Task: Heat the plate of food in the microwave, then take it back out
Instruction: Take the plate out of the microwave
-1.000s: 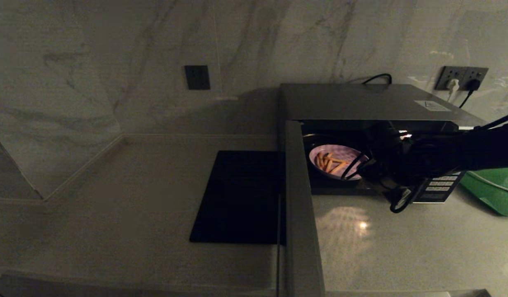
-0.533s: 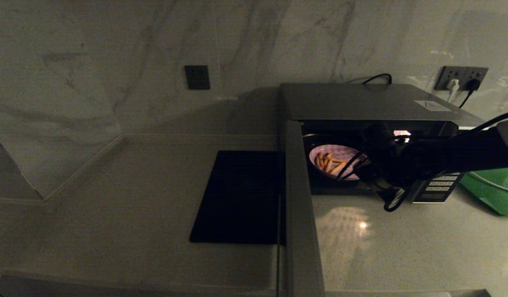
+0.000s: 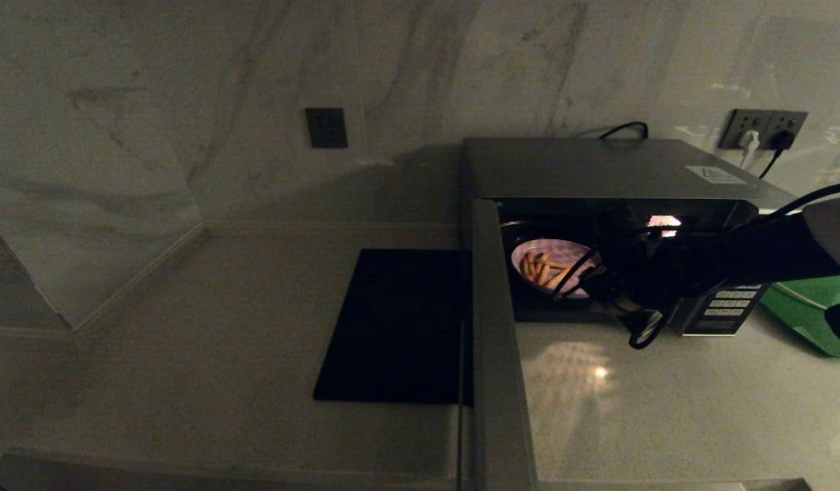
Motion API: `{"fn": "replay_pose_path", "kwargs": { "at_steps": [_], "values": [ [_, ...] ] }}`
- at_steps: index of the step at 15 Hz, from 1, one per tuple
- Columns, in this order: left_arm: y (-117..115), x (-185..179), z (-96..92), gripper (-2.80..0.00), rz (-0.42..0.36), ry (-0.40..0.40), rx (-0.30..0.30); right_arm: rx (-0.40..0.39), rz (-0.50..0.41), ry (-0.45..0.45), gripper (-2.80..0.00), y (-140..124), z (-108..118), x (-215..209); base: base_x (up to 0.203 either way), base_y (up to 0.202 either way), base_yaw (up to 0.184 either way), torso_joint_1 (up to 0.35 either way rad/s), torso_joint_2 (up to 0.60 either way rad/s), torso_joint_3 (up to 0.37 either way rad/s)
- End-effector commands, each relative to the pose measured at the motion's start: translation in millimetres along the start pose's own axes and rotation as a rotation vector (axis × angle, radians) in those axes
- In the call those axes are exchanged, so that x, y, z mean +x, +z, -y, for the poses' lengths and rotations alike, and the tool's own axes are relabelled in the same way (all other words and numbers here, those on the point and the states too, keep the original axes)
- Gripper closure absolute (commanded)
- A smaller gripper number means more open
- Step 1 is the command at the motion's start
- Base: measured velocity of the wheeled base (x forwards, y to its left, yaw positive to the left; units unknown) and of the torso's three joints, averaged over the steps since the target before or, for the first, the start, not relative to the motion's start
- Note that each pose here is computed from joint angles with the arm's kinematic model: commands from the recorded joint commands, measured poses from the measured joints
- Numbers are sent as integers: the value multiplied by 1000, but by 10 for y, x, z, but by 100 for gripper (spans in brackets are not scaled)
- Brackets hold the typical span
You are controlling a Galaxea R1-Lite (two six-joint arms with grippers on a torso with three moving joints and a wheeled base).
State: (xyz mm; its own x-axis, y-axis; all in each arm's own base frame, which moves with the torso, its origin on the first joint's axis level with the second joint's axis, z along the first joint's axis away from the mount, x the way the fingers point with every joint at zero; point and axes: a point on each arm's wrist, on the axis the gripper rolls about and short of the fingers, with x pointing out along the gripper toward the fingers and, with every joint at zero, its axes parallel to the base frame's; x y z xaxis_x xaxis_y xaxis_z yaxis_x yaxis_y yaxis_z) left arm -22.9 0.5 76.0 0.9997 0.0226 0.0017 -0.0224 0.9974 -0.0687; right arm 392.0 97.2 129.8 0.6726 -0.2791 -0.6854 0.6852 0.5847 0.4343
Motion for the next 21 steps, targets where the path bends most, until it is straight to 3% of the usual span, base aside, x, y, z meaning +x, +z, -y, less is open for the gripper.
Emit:
{"fn": "replay_pose_path", "kwargs": {
  "at_steps": [1,5,21],
  "values": [
    [0,0,0,0,0,0,0,17,7,9,-280,9,-16,58,0,0,0,0,0,0],
    [0,0,0,0,0,0,0,42,8,37,-280,28,-27,142,0,0,0,0,0,0],
    [0,0,0,0,0,0,0,25,-19,-4,-280,-79,58,259,0,0,0,0,0,0]
  ]
}}
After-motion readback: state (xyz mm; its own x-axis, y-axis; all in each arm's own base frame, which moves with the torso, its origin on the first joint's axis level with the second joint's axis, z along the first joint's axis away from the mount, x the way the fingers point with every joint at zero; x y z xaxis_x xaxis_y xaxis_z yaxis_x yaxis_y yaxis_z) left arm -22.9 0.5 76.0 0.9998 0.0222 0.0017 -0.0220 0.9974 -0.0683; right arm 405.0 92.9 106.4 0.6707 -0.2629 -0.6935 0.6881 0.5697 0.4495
